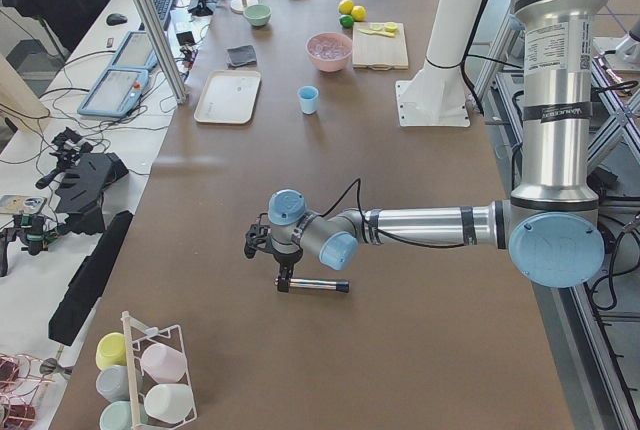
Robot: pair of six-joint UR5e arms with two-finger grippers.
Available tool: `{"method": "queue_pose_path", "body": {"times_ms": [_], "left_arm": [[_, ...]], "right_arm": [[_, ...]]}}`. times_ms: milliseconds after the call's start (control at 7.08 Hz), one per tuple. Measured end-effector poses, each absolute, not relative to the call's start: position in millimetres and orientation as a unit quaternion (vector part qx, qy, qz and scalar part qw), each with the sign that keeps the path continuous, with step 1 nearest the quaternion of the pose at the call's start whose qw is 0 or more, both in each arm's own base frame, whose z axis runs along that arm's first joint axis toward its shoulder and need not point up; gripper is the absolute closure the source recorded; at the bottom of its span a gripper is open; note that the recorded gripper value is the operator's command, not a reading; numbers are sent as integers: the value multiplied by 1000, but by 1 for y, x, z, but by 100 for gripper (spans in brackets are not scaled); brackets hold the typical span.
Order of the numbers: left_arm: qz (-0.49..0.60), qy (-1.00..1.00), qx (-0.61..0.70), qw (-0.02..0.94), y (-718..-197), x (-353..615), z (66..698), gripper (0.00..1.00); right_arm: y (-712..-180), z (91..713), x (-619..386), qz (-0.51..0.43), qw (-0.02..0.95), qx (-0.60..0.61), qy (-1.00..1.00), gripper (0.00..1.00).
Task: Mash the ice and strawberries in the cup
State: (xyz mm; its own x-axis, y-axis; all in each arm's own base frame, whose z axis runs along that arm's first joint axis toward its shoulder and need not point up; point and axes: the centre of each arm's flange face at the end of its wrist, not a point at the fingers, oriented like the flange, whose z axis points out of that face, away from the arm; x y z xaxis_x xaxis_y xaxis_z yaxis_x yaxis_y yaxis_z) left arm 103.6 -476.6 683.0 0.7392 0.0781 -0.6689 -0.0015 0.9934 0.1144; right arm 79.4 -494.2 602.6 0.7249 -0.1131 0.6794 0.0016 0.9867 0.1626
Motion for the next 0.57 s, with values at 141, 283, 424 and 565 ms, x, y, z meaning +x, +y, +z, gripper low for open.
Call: {"method": "queue_pose_path", "body": {"times_ms": [141, 283, 424, 565], "left_arm": [[8, 361, 48, 931, -475, 99, 687, 3], [-15, 364, 44, 930, -471, 96, 690, 3], [-33, 369, 45, 928, -466, 95, 696, 3], [-37, 373, 48, 926, -463, 97, 704, 3]], "right_arm": [[-494, 600, 79, -32, 925, 77, -370, 0], [-493, 595, 79, -34, 925, 82, -369, 0], [-492, 591, 79, -36, 925, 86, -369, 0], [-491, 590, 78, -37, 925, 87, -369, 0]]}}
